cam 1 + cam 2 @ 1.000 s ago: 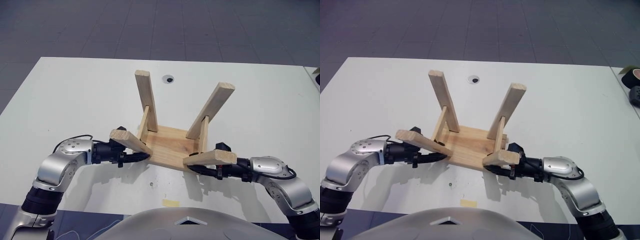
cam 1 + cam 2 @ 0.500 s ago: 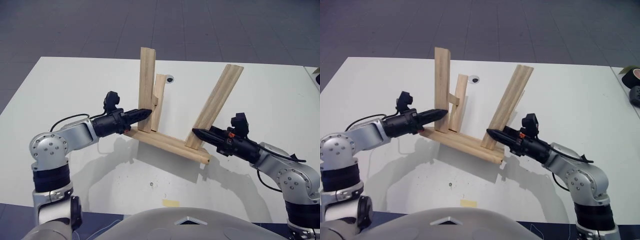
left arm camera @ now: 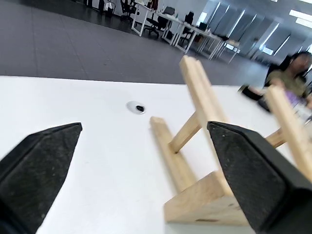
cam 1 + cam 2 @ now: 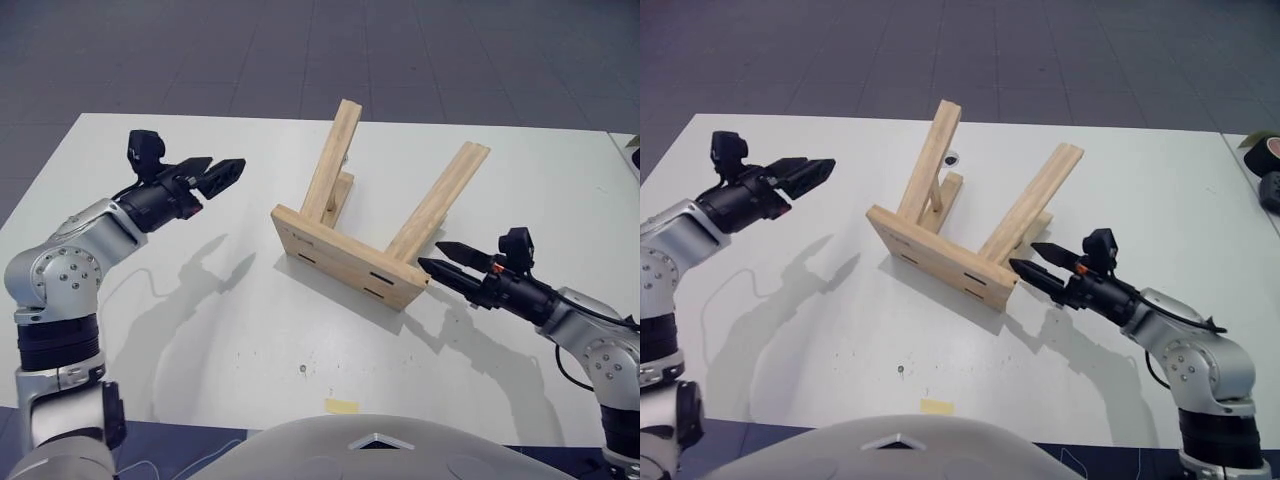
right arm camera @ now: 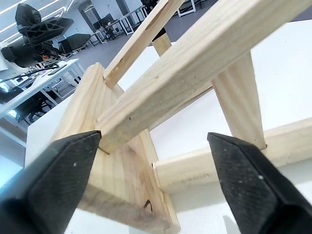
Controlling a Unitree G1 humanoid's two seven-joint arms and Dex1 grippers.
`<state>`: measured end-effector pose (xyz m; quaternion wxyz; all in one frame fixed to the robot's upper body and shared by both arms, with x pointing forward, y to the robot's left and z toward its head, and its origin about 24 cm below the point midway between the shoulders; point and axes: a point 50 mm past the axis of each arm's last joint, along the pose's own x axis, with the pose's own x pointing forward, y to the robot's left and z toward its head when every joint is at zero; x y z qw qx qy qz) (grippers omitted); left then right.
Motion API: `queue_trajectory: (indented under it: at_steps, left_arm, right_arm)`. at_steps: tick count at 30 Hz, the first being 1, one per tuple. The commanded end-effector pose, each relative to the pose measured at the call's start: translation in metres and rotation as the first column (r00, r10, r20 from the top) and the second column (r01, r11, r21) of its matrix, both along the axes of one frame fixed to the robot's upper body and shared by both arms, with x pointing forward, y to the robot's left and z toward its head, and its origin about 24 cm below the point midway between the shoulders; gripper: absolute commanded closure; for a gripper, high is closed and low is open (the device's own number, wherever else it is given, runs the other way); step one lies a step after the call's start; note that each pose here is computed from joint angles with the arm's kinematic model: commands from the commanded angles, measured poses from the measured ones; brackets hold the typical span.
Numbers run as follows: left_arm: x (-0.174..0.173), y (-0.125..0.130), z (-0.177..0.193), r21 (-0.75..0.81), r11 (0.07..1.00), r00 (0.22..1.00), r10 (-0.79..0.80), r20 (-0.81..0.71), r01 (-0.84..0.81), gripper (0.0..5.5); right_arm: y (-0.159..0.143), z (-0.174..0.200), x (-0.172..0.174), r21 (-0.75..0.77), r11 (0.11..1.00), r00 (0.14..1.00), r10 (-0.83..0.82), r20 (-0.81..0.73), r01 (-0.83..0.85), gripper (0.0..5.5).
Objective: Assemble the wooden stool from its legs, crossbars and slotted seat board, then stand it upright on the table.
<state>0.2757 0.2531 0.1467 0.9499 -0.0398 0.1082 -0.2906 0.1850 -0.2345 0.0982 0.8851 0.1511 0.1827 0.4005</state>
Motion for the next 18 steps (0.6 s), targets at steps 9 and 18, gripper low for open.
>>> queue_trajectory:
  at_steps: [9, 18]
  left_arm:
    - [0.009, -0.032, -0.054, 0.664, 0.603, 0.802, -0.597, 0.009, 0.442, 0.1]
    - [0.006, -0.065, -0.064, 0.625, 0.599, 0.737, -0.673, 0.056, 0.5, 0.1]
  right_arm:
    - [0.024, -0.017, -0.002, -0.333, 0.91, 0.956, 0.286, 0.069, -0.248, 0.11]
    - [0.023, -0.03, 0.026, -0.414, 0.908, 0.967, 0.153, 0.203, -0.057, 0.11]
